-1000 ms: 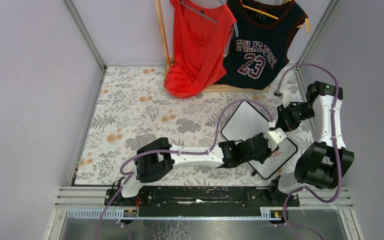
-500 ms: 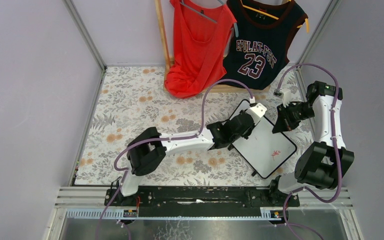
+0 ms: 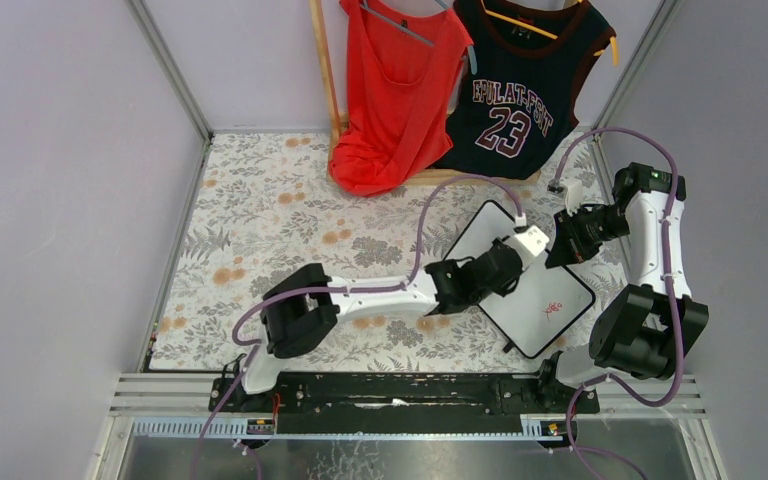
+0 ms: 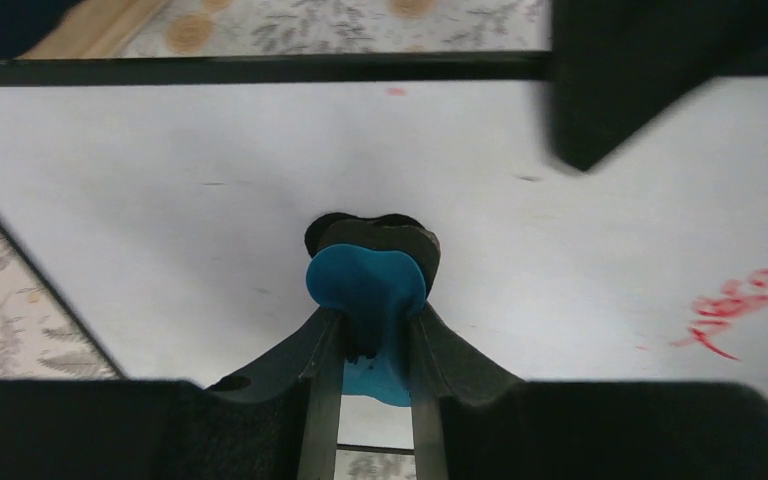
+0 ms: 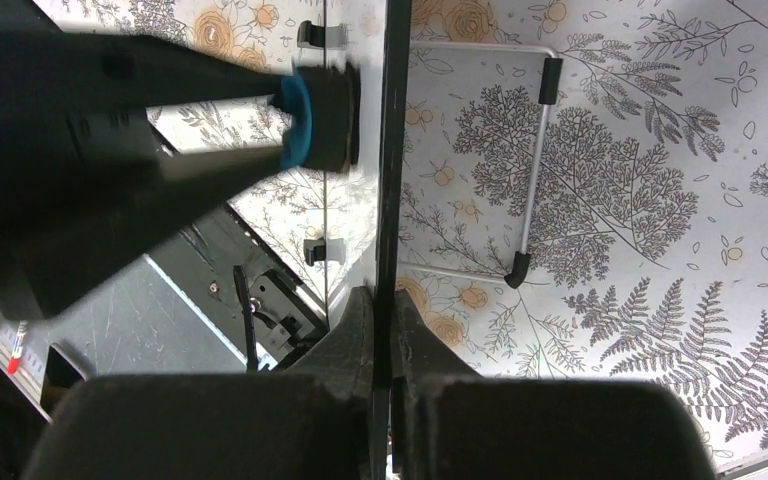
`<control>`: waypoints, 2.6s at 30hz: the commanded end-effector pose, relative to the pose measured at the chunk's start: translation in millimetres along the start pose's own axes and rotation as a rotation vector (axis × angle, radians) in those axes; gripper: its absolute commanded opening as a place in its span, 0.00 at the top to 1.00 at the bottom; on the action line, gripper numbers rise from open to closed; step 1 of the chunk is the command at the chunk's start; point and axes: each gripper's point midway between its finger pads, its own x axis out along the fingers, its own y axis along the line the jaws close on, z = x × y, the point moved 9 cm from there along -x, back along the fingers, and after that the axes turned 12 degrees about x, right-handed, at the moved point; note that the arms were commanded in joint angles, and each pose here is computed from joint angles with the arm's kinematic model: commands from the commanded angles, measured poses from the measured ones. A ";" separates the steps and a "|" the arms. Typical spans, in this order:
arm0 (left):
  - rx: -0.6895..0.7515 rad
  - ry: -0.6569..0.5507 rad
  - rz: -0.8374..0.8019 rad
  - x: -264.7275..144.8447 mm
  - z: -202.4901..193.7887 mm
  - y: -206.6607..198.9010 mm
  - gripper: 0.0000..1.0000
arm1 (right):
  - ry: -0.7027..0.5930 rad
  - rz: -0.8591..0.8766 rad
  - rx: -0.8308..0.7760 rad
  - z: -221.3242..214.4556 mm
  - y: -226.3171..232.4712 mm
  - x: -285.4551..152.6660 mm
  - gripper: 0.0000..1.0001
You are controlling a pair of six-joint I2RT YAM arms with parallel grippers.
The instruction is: Erase the whiteboard
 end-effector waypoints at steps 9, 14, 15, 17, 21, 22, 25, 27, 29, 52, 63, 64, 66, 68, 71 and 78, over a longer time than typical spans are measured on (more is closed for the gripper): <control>0.010 -0.017 -0.146 -5.8 0.2 -65.1 1.00 | 0.125 0.013 -0.032 -17.5 4.4 5.9 1.00; 0.056 0.031 -0.044 0.2 -16.3 -42.4 1.00 | 0.126 0.014 -0.031 -17.8 4.2 6.2 1.00; 0.054 0.040 -0.035 1.3 -19.0 -35.6 1.00 | 0.125 0.015 -0.030 -17.5 4.2 6.5 1.00; 0.041 0.052 -0.011 3.3 -24.4 -20.6 1.00 | 0.127 0.020 -0.026 -17.5 3.9 7.2 1.00; 0.020 0.080 0.042 7.0 -33.8 9.1 1.00 | 0.127 0.018 -0.028 -17.3 3.6 7.1 1.00; 0.015 0.085 0.056 7.4 -35.1 16.6 1.00 | 0.128 0.016 -0.027 -17.6 3.6 6.8 1.00; 0.007 0.100 0.102 7.8 -38.9 36.0 1.00 | 0.127 0.011 -0.033 -17.2 3.9 5.9 1.00; 0.003 0.110 0.136 7.9 -41.4 48.4 1.00 | 0.128 0.008 -0.033 -17.3 3.9 5.4 1.00; -0.004 0.115 0.153 7.4 -41.4 57.6 1.00 | 0.127 0.010 -0.033 -17.1 3.6 5.7 1.00; 0.037 -0.018 -0.190 -3.0 11.7 -92.7 1.00 | 0.126 0.012 -0.032 -17.1 3.8 5.8 1.00; 0.044 -0.082 -0.276 -17.2 29.2 -134.1 1.00 | 0.130 0.026 -0.025 -17.1 2.9 8.5 1.00; 0.046 -0.083 -0.271 -16.7 29.0 -134.3 1.00 | 0.131 0.026 -0.025 -17.2 3.0 8.6 1.00; 0.061 -0.081 -0.247 -15.0 27.7 -132.5 1.00 | 0.131 0.025 -0.026 -17.5 3.4 8.4 1.00; 0.084 -0.069 -0.213 -11.6 23.8 -129.2 1.00 | 0.132 0.022 -0.028 -17.7 3.5 8.2 1.00; 0.118 -0.051 -0.157 -6.4 17.5 -122.3 1.00 | 0.131 0.022 -0.027 -18.1 3.8 8.2 1.00; 0.147 -0.012 -0.056 5.2 8.6 -96.5 1.00 | 0.129 0.023 -0.028 -18.5 4.5 8.2 1.00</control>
